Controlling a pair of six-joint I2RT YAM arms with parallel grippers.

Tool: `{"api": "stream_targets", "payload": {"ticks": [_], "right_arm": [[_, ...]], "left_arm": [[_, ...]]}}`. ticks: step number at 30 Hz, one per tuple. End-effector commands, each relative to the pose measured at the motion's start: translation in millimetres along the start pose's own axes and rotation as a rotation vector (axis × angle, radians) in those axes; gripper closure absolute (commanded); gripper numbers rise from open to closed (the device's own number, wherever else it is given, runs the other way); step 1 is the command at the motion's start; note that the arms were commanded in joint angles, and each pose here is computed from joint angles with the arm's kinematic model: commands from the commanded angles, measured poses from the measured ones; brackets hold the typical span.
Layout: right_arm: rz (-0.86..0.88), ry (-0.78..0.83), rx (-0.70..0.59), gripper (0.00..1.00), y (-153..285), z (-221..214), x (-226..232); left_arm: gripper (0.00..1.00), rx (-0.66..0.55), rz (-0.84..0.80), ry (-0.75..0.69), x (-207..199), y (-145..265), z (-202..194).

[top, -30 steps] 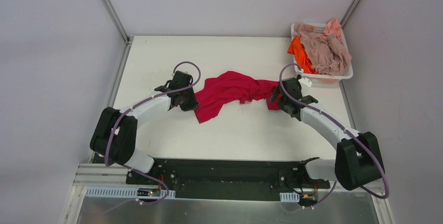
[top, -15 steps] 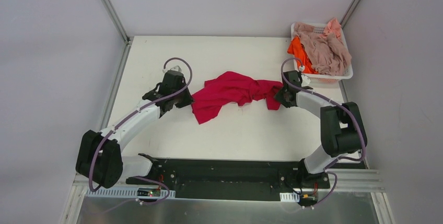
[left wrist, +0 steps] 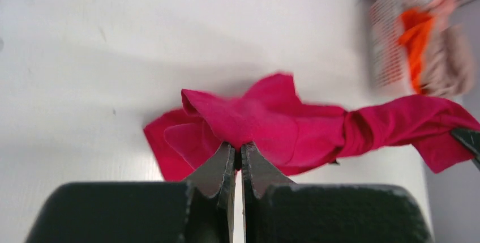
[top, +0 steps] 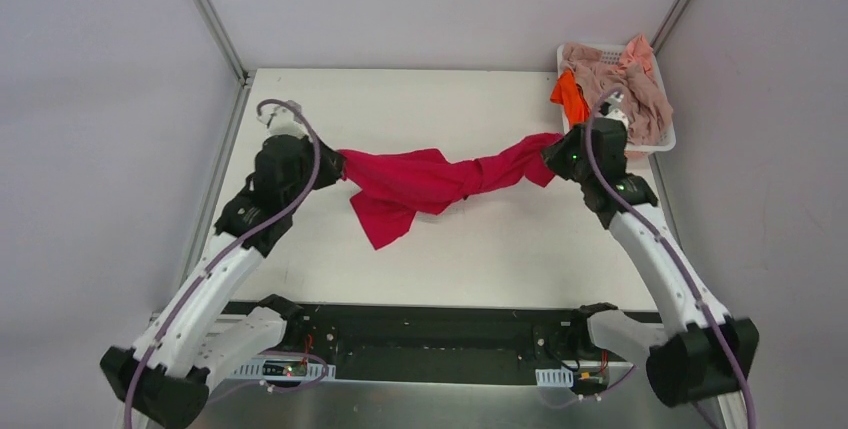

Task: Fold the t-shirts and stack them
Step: Flatten out the tshirt

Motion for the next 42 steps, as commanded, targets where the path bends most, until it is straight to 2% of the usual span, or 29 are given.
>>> {"api": "stream_targets", "payload": {"ticks": [1, 5, 10, 15, 18, 23, 28, 30, 32, 35, 39, 42], "right_arm": [[0.183, 0.077, -0.228, 1.0, 97.6, 64.3, 30.2], [0.256, 0.108, -0.382, 1.0, 171.3, 102.7, 41.0], [0.298, 0.094, -0.563, 1.0, 250.4, 142.3, 45.5], [0.448, 0.141, -0.632, 1.0, 310.0, 154.1, 65.0], [0.438, 0.159, -0.655, 1.0, 322.6, 162.7, 65.2], [0.363, 0.186, -0.639, 1.0, 301.8, 182.3, 66.8], [0.29, 0.209, -0.583, 1.0, 235.9, 203.0, 76.7], [0.298, 0.226, -0.575, 1.0, 204.1, 210.4, 86.5], [0.33, 0.237, -0.577, 1.0, 173.7, 221.5, 101.1], [0.291, 0.238, -0.615, 1.0, 136.8, 256.7, 114.8], [0.337, 0.215, -0.699, 1.0, 133.7, 314.1, 146.7], [0.389, 0.202, -0.707, 1.0, 132.7, 329.8, 162.2]], "left_arm": [[1.0, -0.262, -0.153, 0.007, -40.0, 72.1, 72.2], [1.0, -0.395, -0.269, 0.024, -64.0, 140.2, 113.8], [1.0, -0.472, -0.373, 0.024, -87.4, 203.2, 145.6], [1.0, -0.498, -0.465, 0.002, -108.1, 245.6, 163.3], [1.0, -0.529, -0.472, -0.005, -113.6, 257.8, 174.0], [1.0, -0.536, -0.35, -0.015, -118.3, 223.8, 187.1], [1.0, -0.523, -0.107, -0.078, -119.1, 145.4, 199.7], [1.0, -0.481, -0.04, -0.117, -122.7, 103.4, 202.7], [1.0, -0.419, -0.054, -0.085, -123.0, 73.7, 214.0], [1.0, -0.42, -0.054, 0.009, -114.2, 44.5, 257.8], [1.0, -0.461, -0.106, -0.033, -135.8, 44.3, 293.6], [1.0, -0.504, -0.155, -0.05, -150.5, 65.1, 305.7]]}}
Point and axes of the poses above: each gripper's point midway between its finger pads, its own y axis back along the fingers, its own x axis along the line the jaws close on, z = x × y, the point moved 2 cm from there along y, back along the fingers, and after that the axes turned 15 degrees about y, right-handed, at the moved point
